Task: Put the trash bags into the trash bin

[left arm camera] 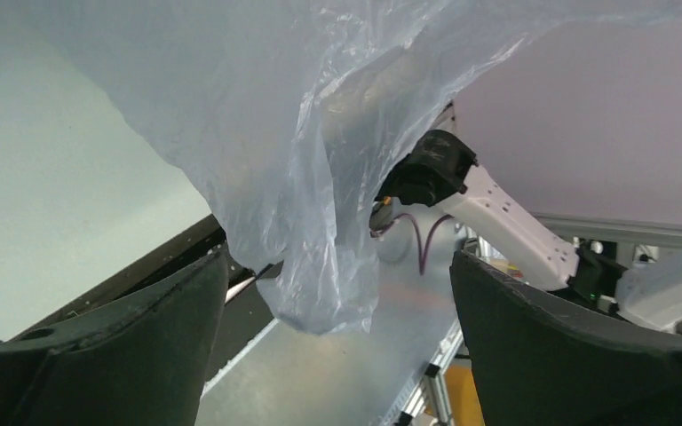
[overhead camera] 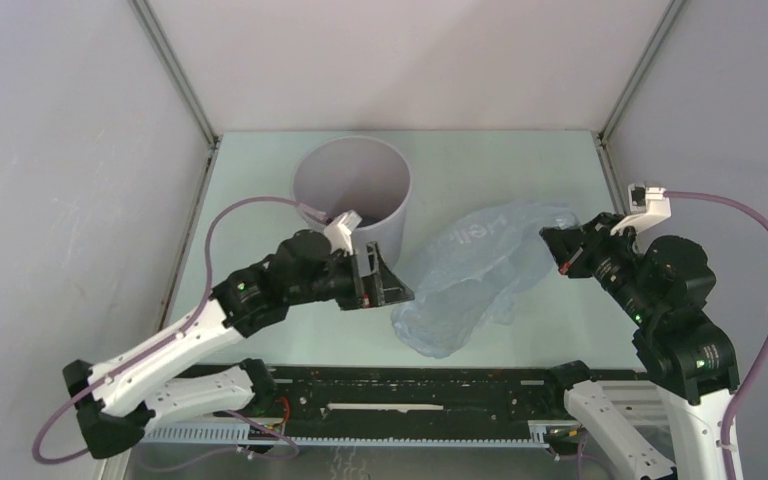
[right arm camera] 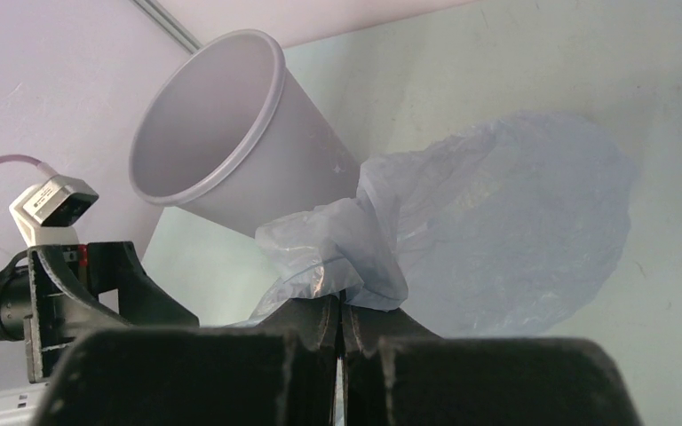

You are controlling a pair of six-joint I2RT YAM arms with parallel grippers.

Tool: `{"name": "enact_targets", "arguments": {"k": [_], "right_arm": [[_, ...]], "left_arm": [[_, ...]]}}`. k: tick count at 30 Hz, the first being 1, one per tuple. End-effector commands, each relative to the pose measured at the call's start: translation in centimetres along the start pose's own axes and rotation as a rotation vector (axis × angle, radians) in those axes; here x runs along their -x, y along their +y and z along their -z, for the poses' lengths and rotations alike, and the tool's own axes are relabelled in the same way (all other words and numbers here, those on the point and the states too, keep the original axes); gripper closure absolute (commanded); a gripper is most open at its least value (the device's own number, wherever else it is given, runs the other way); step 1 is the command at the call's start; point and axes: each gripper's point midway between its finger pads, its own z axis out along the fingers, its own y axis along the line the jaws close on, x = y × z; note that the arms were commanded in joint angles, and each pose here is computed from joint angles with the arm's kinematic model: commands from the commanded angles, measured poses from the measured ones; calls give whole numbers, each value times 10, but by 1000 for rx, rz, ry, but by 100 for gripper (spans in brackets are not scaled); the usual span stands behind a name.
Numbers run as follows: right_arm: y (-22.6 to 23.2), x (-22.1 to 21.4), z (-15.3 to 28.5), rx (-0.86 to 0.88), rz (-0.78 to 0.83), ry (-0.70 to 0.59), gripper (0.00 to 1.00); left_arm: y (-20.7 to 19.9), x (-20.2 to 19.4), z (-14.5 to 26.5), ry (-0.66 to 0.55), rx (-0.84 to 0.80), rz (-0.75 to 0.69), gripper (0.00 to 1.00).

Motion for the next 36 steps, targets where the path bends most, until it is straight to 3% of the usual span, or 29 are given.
{"name": "enact_targets", "arguments": {"k": [1, 6, 9, 13, 16, 20, 24, 26, 31, 36], "right_arm": [[4, 7, 4, 3, -4, -11, 100], [3, 4, 4, 4, -14, -12, 100], [3, 4, 4, 6, -17, -12, 100], [3, 6, 6, 4, -17, -20, 100], [3, 6, 6, 2, -17, -21, 100], [5, 8, 7, 15, -16, -31, 100], [8, 13, 11, 27, -17, -59, 100], [10, 17, 15, 29, -18, -75, 100], [24, 38, 31, 81, -9, -158, 100], [56, 84, 58, 202, -4, -338, 100]], "left_arm": [[-9, 5, -3, 34, 58, -163, 0], [-6, -23, -27, 201, 112, -220, 5], [10, -26, -29, 244, 213, -232, 11], [15, -32, -31, 274, 227, -229, 16], [15, -35, -35, 292, 222, -235, 31], [7, -31, -39, 313, 209, -267, 61], [-29, -2, -36, 223, 143, -335, 89], [-64, 25, -30, 134, 81, -384, 98], [-150, 87, -14, -81, -83, -512, 100], [-228, 137, 14, -274, -236, -609, 100]]}}
